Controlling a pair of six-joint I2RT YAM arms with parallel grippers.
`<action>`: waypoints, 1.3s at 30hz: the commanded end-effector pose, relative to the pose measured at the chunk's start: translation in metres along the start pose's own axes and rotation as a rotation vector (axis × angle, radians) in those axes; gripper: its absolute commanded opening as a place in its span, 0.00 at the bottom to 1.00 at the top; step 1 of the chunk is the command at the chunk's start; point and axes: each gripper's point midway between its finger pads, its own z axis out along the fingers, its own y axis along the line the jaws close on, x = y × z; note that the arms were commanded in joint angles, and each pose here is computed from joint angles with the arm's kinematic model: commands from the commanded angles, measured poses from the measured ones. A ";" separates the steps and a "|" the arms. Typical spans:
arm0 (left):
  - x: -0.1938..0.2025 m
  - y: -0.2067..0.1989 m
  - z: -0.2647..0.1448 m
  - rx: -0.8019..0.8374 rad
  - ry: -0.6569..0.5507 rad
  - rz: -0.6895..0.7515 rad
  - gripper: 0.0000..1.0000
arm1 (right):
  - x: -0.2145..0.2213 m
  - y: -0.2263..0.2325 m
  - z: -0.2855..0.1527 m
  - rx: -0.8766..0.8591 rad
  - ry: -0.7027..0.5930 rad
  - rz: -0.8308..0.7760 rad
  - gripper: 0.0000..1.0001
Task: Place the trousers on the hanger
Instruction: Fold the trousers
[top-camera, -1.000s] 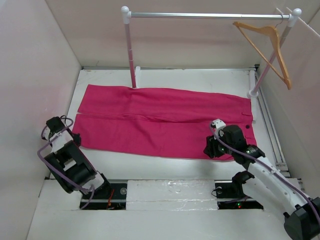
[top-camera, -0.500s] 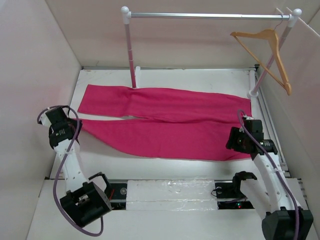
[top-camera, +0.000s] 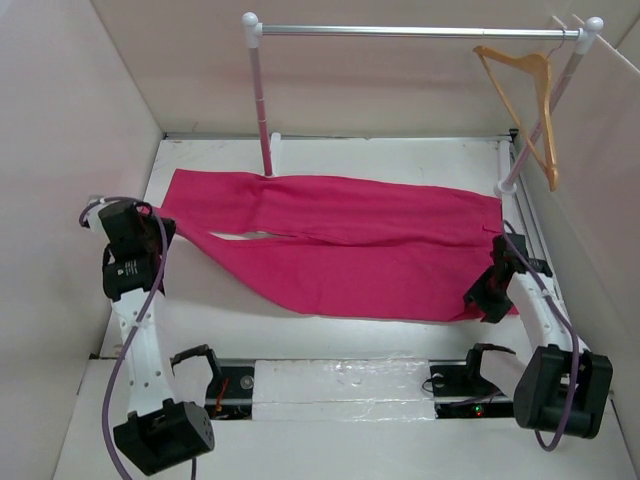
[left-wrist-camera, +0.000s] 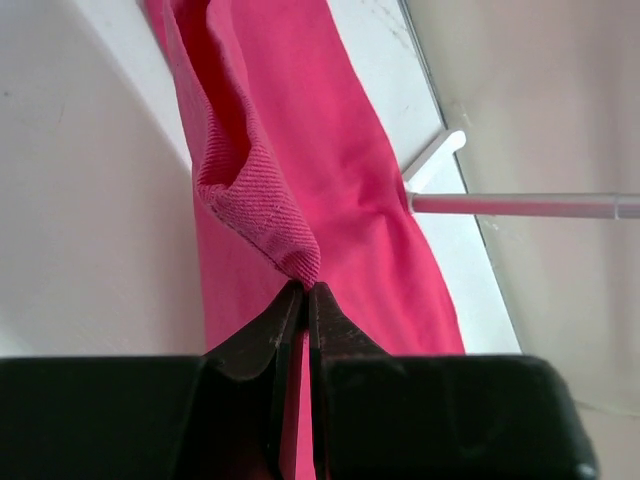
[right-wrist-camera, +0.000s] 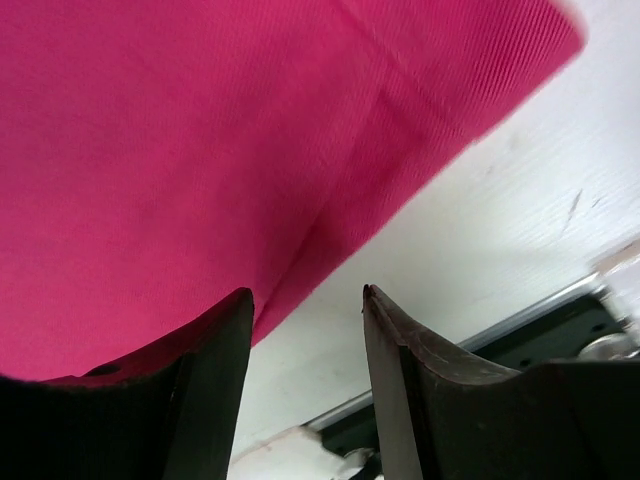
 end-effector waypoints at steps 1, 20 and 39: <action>-0.024 -0.027 -0.002 0.057 -0.065 -0.002 0.00 | 0.027 0.000 0.009 0.027 0.073 0.194 0.53; -0.059 -0.021 0.025 -0.126 -0.183 0.039 0.00 | -0.039 -0.025 0.021 0.053 -0.228 0.188 0.00; -0.098 -0.012 0.043 -0.321 -0.303 0.079 0.00 | -0.186 0.018 -0.123 0.023 -0.610 -0.233 0.00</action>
